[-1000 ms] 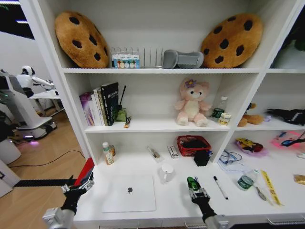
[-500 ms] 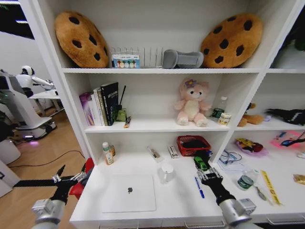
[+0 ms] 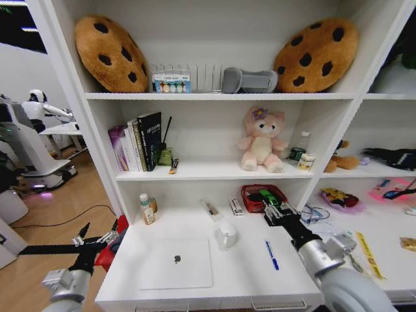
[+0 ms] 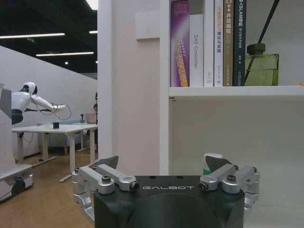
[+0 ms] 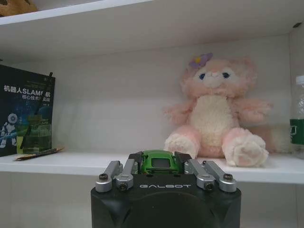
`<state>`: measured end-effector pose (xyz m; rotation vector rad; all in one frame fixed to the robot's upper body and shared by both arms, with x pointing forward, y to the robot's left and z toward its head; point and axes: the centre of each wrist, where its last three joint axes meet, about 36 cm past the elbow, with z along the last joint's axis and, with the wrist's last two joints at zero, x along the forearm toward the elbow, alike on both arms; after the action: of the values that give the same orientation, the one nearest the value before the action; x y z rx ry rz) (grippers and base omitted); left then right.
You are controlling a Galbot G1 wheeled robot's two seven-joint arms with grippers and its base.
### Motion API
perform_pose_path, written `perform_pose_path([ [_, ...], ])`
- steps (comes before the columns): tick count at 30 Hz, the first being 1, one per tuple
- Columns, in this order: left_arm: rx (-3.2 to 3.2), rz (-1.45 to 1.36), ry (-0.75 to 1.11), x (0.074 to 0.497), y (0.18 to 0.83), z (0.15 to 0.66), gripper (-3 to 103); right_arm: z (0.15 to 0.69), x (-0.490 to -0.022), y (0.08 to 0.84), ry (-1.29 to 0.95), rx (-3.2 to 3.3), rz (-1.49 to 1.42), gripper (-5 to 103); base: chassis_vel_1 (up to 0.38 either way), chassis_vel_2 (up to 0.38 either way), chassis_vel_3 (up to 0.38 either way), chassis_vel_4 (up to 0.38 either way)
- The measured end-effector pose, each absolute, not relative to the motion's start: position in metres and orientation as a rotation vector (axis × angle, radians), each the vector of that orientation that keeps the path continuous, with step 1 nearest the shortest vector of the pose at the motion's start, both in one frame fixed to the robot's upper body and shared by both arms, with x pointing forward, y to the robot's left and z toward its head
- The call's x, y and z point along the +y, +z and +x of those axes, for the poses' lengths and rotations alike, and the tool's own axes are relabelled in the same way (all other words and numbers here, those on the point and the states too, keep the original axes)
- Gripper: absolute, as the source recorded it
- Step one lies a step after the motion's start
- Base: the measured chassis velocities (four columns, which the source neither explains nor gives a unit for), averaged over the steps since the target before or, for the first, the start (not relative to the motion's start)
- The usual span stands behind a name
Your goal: Organize the objects on the table.
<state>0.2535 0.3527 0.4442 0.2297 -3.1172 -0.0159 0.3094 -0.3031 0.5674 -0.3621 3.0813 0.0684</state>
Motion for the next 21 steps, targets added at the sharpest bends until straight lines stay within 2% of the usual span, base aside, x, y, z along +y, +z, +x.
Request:
perform_pose_path([
  [9,-3.116,0.23,-0.017,0.353,0.444,0.253,100,0.356,-0.331,0.579,0.012,3.082,-0.379,37,0.0,0.0,0.0,0.0],
  [19,-3.115,0.231,-0.017,0.353,0.444,0.253,100,0.405,-0.317,0.593,0.043,3.046,-0.501,37,0.0,0.0,0.0,0.0],
  [21,-3.115,0.231,-0.018,0.353,0.444,0.253,100,0.431,-0.309,0.592,0.063,3.061,-0.539,37,0.0,0.0,0.0,0.0],
])
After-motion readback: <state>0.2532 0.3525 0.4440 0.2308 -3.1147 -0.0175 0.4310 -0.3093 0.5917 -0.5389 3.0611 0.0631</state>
